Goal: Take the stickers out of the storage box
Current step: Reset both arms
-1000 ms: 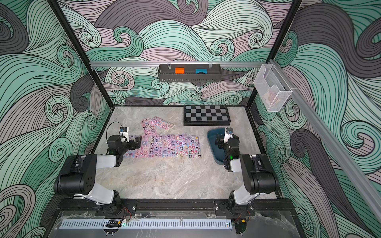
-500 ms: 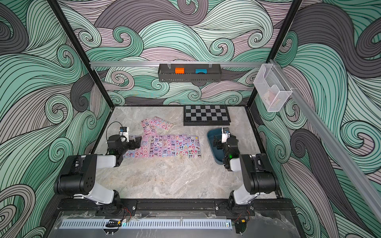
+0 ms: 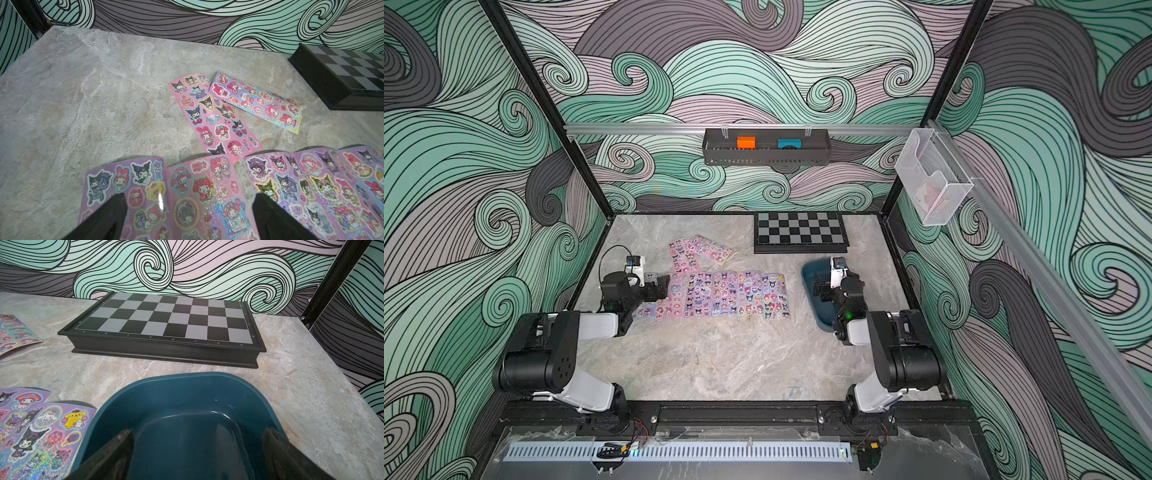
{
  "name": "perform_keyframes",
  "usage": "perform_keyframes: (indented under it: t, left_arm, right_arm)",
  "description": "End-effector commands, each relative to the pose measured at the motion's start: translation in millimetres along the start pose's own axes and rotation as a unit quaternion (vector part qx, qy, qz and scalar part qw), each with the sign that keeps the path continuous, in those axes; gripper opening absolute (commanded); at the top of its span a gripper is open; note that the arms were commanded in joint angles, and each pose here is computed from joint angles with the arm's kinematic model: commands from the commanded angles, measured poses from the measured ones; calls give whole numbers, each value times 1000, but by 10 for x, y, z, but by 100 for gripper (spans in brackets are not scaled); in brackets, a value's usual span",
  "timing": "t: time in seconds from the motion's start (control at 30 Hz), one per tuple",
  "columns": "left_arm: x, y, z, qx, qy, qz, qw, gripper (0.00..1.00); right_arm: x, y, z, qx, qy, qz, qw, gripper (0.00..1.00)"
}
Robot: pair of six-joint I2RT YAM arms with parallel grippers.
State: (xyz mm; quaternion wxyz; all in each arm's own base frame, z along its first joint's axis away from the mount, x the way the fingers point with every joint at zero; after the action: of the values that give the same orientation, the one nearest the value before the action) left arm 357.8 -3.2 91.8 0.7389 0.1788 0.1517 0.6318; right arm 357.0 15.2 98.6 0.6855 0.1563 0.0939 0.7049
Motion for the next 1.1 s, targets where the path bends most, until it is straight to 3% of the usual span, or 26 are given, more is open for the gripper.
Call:
perform_keyframes:
  t: [0.0, 0.6, 0.73, 0.8, 0.93, 1.07]
  left_arm:
    - [4, -11, 148, -17, -10, 2, 1000, 99]
    - [3, -10, 148, -17, -10, 2, 1000, 99]
    - [-5, -9, 150, -18, -12, 0, 1000, 99]
    - [-100, 11, 152, -24, -29, -33, 999, 98]
    - [-101, 12, 156, -25, -28, -33, 999, 98]
    - [91, 5, 143, -14, 6, 37, 999, 98]
  right_arm:
    - [35, -7, 102, -13, 5, 7, 1000, 99]
    - [36, -11, 96, -11, 4, 9, 1000, 99]
    - [120, 4, 90, -8, 10, 62, 998, 99]
    - [130, 8, 85, -7, 10, 69, 998, 99]
    - [-82, 17, 106, -18, -23, -8, 1000, 99]
    - [-172, 102, 98, -44, -35, -39, 998, 99]
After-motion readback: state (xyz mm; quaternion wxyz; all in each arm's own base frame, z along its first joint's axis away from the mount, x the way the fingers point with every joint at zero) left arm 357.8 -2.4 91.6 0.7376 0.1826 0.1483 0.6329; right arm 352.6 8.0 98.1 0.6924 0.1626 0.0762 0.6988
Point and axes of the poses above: each gripper's point midway between its finger pads, its own y axis back along the fingers, its own x axis along the line the jaws close on, z = x × y, the point moved 4 cm from there along y, back along the fingers, and after that the axes turned 8 degrees about -y, right-handed, at the moved point
